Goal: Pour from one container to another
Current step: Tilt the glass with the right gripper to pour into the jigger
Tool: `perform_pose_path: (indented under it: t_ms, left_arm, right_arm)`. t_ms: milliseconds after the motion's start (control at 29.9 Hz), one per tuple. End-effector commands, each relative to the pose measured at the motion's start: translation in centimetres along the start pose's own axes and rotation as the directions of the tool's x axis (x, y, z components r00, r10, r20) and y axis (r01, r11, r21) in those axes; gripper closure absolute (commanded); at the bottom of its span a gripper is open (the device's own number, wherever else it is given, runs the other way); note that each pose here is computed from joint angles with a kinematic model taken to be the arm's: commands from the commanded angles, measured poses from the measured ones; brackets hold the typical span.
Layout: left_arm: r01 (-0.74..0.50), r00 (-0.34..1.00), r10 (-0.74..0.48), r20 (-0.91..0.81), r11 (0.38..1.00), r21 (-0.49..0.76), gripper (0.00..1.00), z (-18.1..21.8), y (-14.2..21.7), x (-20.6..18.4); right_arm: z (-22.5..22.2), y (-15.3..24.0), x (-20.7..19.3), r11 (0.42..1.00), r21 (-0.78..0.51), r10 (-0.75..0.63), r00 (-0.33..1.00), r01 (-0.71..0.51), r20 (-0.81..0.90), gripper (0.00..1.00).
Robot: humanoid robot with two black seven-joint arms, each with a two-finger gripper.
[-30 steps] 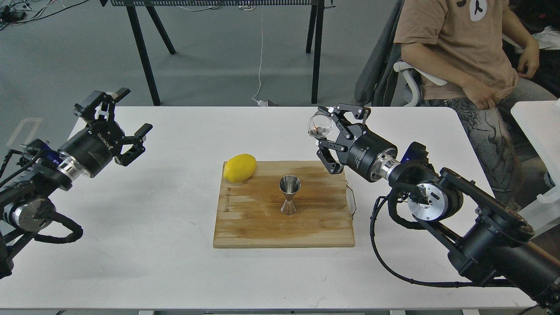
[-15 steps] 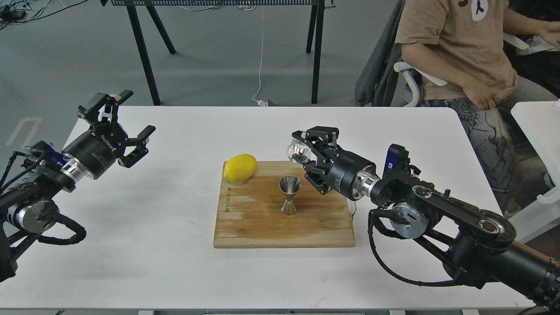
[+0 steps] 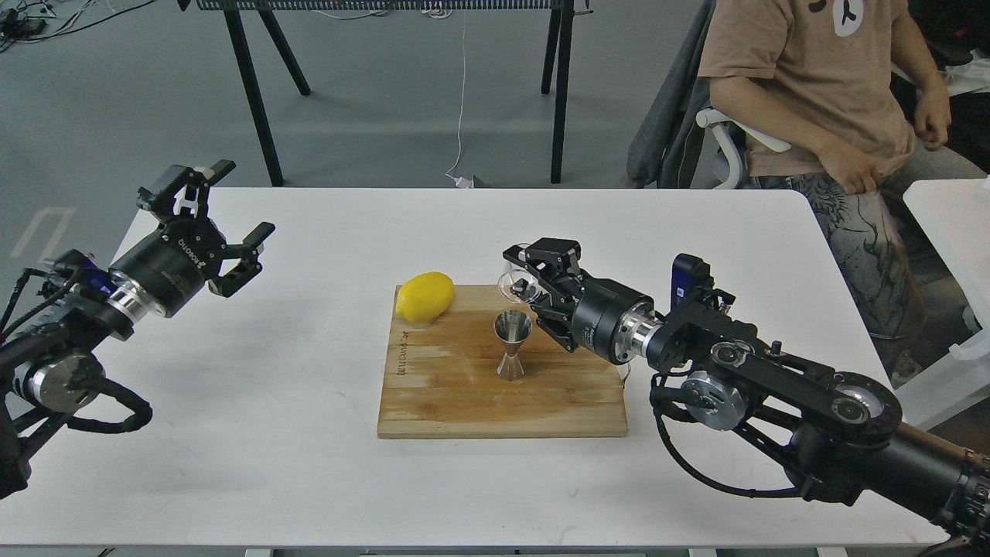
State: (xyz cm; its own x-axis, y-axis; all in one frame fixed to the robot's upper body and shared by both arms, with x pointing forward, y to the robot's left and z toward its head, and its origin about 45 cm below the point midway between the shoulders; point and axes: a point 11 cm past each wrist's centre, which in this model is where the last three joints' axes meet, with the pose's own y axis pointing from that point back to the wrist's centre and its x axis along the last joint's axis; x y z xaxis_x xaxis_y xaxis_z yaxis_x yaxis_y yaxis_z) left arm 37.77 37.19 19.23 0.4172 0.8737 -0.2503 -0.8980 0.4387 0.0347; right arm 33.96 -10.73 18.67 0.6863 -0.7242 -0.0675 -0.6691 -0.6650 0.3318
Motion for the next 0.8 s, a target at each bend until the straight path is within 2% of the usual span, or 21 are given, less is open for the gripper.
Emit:
perform_pose_path:
  t_ms: [0,769]
  left_arm:
    - [-0.001,1.000,0.001,0.000,1.000,0.000,0.01,0.00,0.02,0.05]
    - [-0.011,1.000,0.011,0.004,1.000,0.004,0.01,-0.08,0.16,0.36]
  right_arm:
    - [-0.19,-0.18,-0.24,1.000,-0.003,-0.011,0.999,0.011,-0.043,0.60]
    - [-0.04,-0.30,-0.36,1.000,-0.012,-0.016,0.982,0.014,-0.186,0.60]
